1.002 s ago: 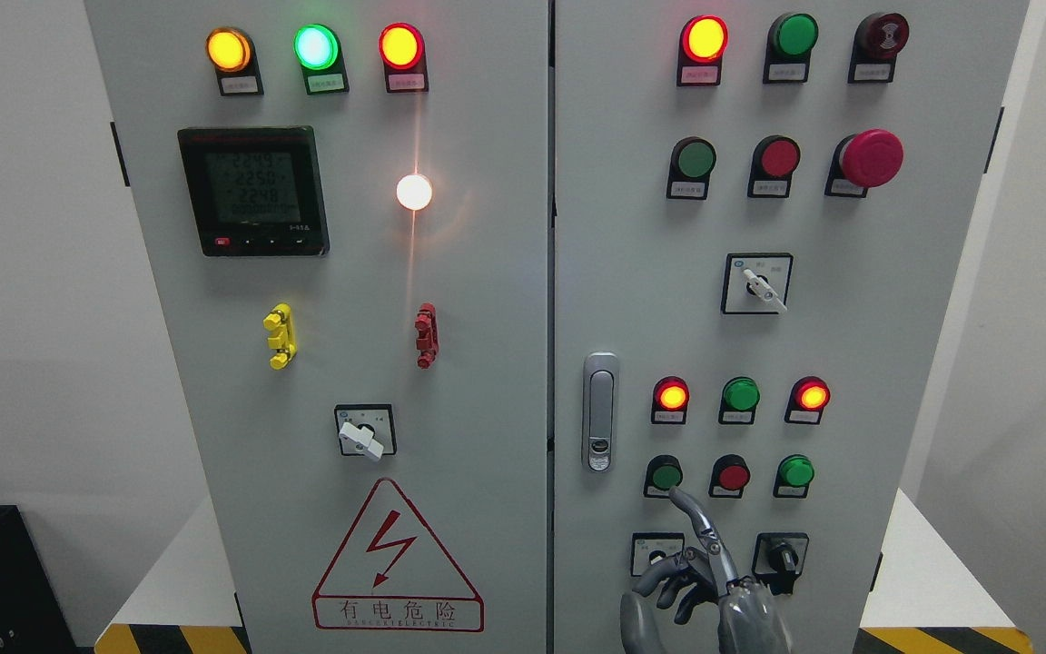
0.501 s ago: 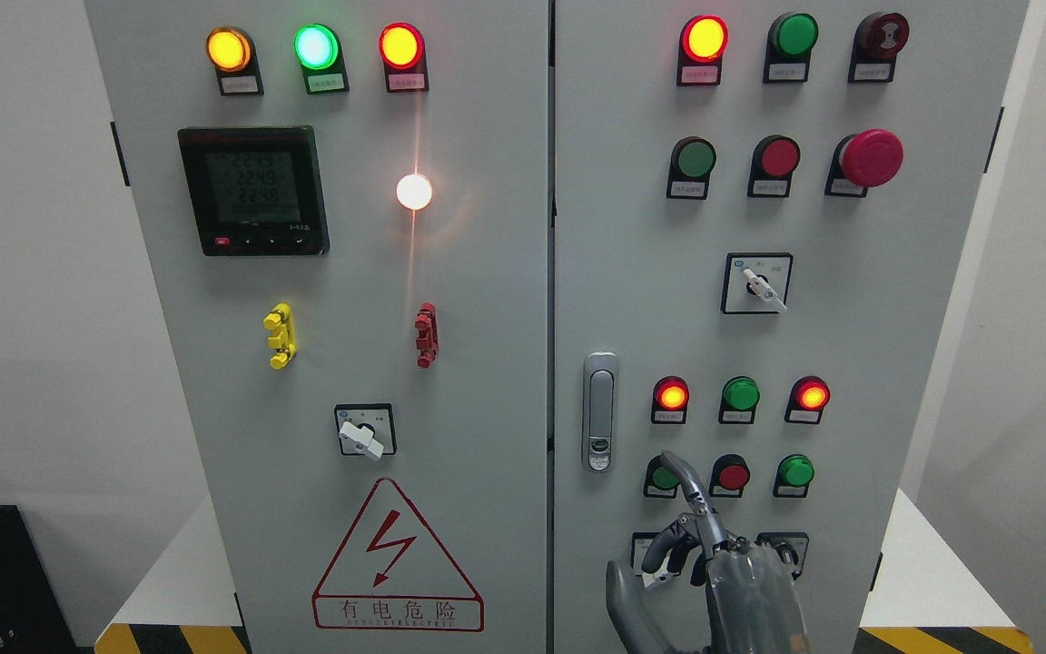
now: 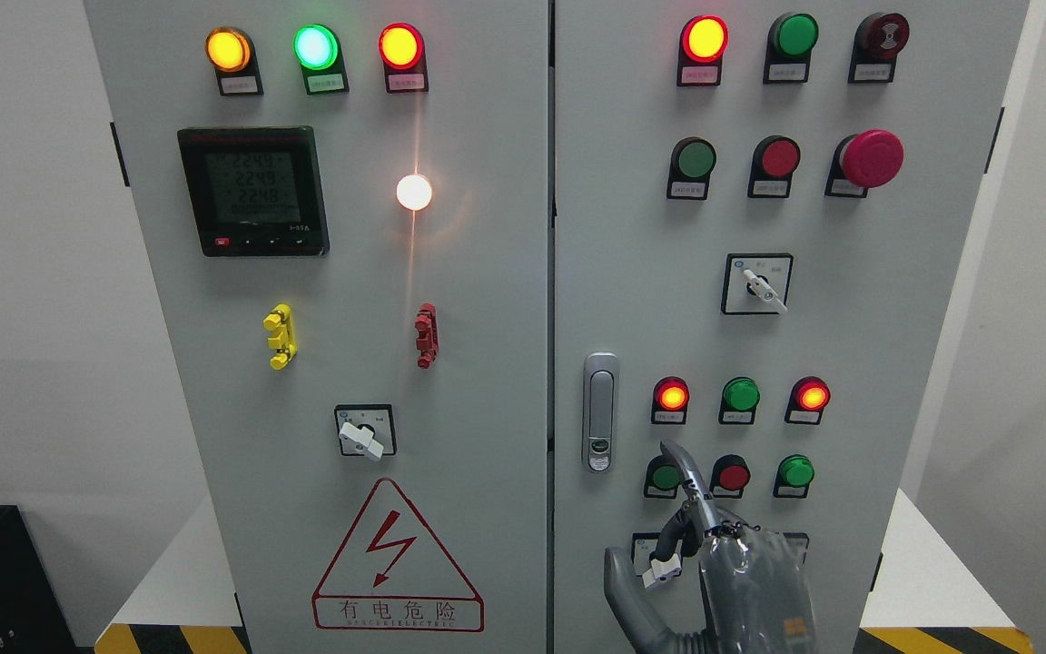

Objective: Release door handle
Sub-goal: 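Raise the right hand up toward the silver door handle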

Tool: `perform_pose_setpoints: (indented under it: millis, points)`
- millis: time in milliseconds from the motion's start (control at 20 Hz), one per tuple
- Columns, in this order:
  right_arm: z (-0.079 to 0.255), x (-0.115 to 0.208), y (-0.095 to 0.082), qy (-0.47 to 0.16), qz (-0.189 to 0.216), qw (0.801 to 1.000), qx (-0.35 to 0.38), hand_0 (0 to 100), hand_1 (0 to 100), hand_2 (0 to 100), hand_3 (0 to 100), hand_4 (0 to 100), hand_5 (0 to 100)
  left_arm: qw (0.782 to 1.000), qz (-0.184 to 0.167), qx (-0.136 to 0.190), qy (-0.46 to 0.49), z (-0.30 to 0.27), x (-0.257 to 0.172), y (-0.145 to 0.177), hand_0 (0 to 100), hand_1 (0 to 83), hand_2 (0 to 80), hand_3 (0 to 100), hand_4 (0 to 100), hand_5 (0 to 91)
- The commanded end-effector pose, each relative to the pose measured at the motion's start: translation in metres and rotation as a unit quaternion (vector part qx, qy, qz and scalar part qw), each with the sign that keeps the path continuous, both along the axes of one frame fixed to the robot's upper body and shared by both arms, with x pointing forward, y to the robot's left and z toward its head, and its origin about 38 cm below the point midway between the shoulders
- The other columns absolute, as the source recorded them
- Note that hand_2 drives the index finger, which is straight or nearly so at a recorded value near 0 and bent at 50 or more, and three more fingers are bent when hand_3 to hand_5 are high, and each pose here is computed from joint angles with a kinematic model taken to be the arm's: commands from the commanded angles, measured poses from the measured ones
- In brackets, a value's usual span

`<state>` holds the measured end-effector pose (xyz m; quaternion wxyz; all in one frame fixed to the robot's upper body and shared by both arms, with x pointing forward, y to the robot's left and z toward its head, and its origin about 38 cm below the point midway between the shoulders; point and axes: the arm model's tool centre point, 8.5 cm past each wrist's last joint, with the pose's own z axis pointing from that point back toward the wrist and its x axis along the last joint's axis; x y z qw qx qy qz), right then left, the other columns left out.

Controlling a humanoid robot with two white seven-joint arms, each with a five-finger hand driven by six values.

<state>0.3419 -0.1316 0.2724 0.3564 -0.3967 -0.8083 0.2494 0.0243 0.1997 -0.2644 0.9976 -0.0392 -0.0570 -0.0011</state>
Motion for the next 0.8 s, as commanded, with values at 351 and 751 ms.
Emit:
perform_pose_setpoints:
  millis: [351, 751]
  points:
    - [-0.012, 0.013, 0.022, 0.012, -0.039, 0.996, -0.082, 44, 23, 0, 83, 87, 93, 1.0, 0.001, 0.0, 0.009, 0.0, -0.012, 0.0, 12, 55.6, 0.0, 0, 0, 0.0]
    - [-0.026, 0.024, 0.03, 0.025, -0.054, 0.99, -0.125, 43, 22, 0, 84, 89, 96, 1.0, 0.001, 0.0, 0.01, 0.0, -0.012, 0.0, 12, 55.6, 0.0, 0, 0, 0.0]
